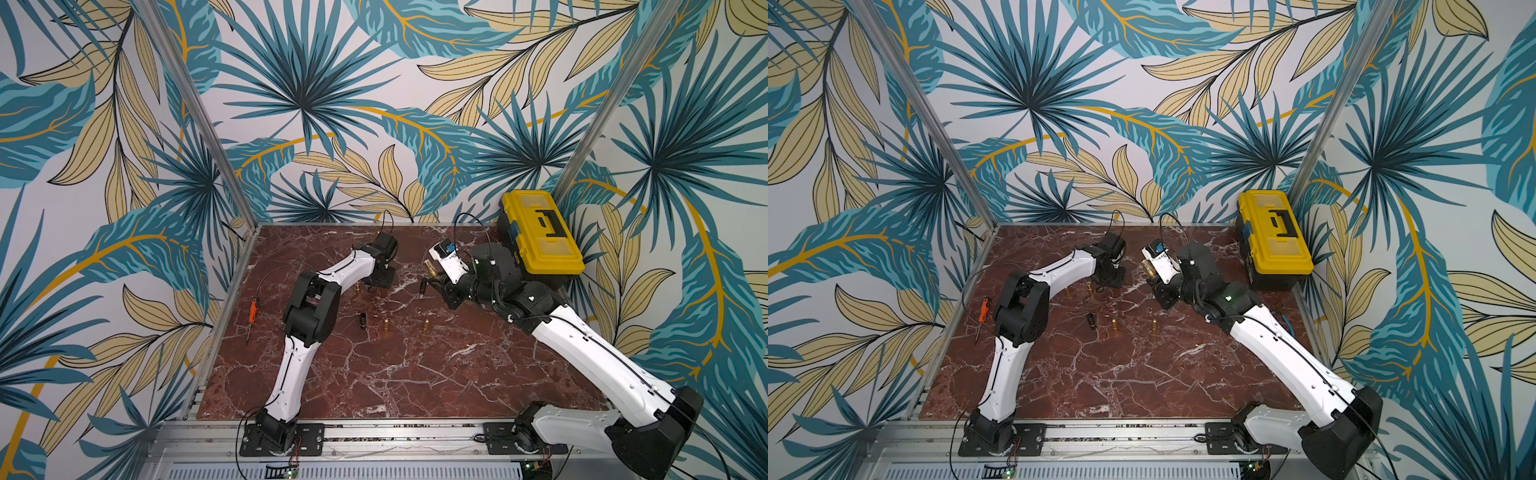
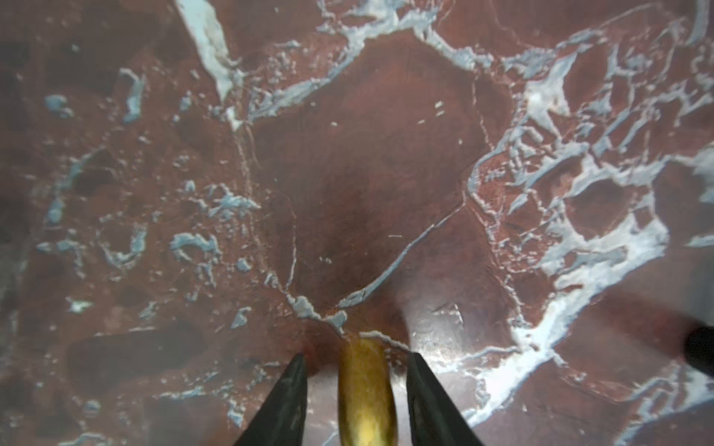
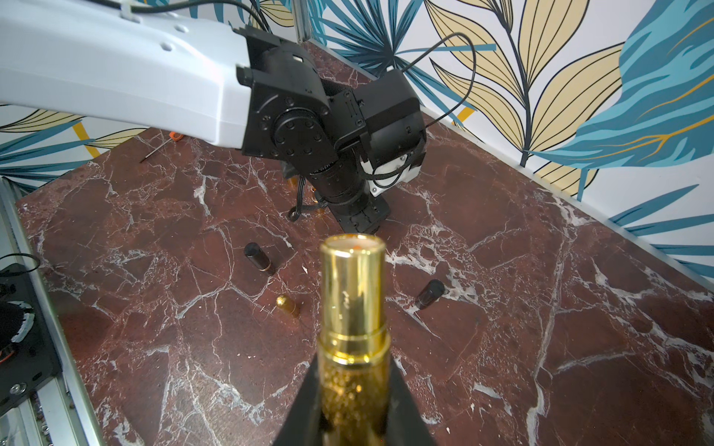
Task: Open the lipstick cap
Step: Place the cover at the center of the board, then place the lipstick at the center of the board.
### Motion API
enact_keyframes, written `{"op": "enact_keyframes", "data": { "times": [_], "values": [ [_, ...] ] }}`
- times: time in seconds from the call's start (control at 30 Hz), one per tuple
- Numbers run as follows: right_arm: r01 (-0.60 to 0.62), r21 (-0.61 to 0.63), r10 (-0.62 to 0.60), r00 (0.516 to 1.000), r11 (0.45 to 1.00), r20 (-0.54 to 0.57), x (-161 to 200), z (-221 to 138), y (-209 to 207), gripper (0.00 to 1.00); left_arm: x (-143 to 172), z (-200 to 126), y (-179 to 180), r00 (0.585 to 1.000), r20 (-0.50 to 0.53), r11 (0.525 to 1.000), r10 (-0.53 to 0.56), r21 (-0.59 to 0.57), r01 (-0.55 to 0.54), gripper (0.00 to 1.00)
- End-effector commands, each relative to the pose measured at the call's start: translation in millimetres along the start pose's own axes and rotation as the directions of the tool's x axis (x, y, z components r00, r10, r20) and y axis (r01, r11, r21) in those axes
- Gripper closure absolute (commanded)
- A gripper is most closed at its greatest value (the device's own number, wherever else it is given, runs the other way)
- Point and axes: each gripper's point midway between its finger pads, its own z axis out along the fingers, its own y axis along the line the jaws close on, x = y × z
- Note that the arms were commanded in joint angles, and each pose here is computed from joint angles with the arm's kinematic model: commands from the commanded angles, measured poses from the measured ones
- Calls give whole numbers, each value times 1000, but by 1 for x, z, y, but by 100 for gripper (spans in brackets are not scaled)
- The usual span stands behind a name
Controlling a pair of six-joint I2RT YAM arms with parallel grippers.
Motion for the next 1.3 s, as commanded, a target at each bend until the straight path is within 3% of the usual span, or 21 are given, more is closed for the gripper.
{"op": "enact_keyframes", "data": {
  "times": [0.0, 0.37, 0.43, 0.53, 0.67, 0.83, 1.1, 1.27],
  "values": [
    [-10, 1, 10, 999, 1000, -36, 13, 6, 0, 98, -17, -43, -7, 997, 74, 999, -17, 48, 14, 52],
    [-34, -43, 33, 999, 998, -36, 14, 24, 6, 98, -35, -170, -28, 968, 240, 970, -73, 243, 13, 35],
    [-38, -52, 36, 999, 998, -39, 14, 29, 7, 98, -30, -191, -33, 966, 234, 947, -108, 320, 28, 32],
    [-39, -72, 37, 999, 997, -36, 12, 35, 10, 98, -20, -219, -43, 969, 176, 873, -172, 483, 67, 31],
    [-44, -100, 41, 999, 994, -29, 8, 44, 13, 97, -2, -248, -55, 972, 101, 783, -211, 612, 107, 31],
    [-62, -129, 58, 998, 990, -33, 9, 60, 16, 97, 11, -270, -76, 979, -1, 670, -203, 729, 139, 33],
    [-74, -149, 67, 997, 986, -49, 10, 73, 19, 97, 24, -281, -89, 987, -41, 609, -156, 782, 129, 34],
    [-85, -162, 78, 996, 983, -51, 10, 78, 22, 97, 33, -272, -95, 989, -72, 605, -132, 785, 138, 36]
  ]
}}
